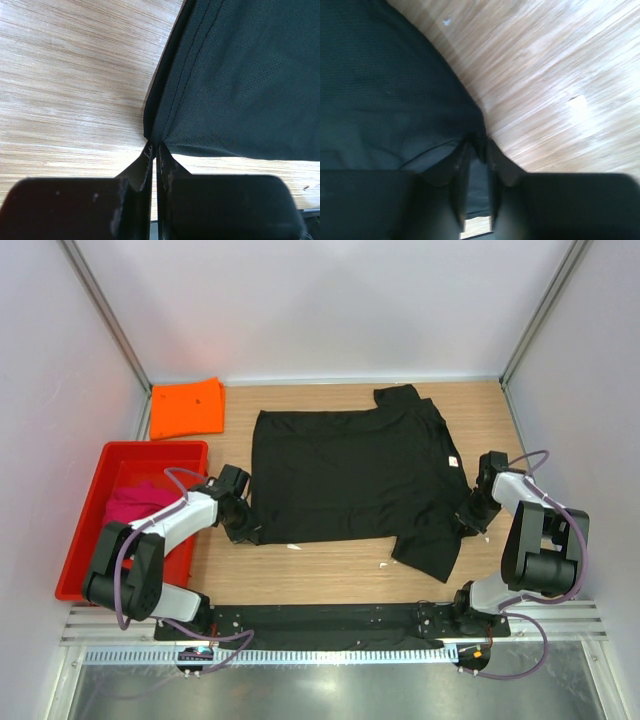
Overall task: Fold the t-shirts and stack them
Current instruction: Fold the tshirt
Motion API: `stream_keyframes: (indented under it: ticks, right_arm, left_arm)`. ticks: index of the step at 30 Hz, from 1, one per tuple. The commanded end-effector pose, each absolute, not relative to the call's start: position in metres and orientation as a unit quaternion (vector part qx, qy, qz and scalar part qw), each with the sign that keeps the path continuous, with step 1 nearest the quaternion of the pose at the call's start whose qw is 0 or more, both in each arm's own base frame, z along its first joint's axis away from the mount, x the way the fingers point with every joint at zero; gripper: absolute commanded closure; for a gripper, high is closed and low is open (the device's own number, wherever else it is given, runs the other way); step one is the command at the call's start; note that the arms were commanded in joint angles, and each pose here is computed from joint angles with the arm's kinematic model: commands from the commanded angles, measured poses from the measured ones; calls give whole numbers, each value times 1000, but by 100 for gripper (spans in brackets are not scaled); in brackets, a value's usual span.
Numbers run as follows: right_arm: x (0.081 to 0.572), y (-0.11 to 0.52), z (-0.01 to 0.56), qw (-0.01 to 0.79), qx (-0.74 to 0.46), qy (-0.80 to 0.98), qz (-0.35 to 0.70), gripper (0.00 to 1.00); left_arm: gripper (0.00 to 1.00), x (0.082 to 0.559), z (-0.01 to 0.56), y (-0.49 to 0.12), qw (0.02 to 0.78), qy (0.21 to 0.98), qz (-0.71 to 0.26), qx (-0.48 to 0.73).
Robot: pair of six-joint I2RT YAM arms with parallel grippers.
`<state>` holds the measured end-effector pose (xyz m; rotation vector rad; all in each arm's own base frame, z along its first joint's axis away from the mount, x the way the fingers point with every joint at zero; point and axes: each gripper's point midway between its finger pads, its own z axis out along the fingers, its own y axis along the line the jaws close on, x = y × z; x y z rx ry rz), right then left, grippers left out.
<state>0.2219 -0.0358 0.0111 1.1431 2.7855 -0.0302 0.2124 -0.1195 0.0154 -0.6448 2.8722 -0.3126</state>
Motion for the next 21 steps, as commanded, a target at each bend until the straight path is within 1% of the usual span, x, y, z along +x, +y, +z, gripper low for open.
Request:
stream_keyframes:
  ticks: [1, 2, 3, 6, 9, 14, 21]
  right_arm:
    - [214, -37, 3, 57, 397, 916, -20, 78]
    - [212, -39, 4, 56, 402, 914, -28, 82]
    - [211, -39, 7, 58, 406, 912, -30, 90]
    - [197, -42, 18, 51, 419, 905, -49, 99]
    - [192, -43, 28, 54, 430, 900, -56, 99]
    - [176, -41, 35, 37, 430, 900, -65, 99]
    - [181, -42, 41, 43, 412, 908, -62, 99]
  left_arm:
    - [100, 220, 25, -118, 110, 964, -109, -214]
    - [100, 219, 26, -117, 111, 964, -108, -216]
    - [100, 219, 26, -117, 112, 964, -107, -217]
    - [100, 216, 30, -114, 113, 962, -106, -223]
    - [100, 214, 38, -110, 121, 960, -107, -230]
    - [100, 201, 38, -105, 115, 958, -106, -242]
    - [100, 187, 38, -101, 100, 957, -104, -250]
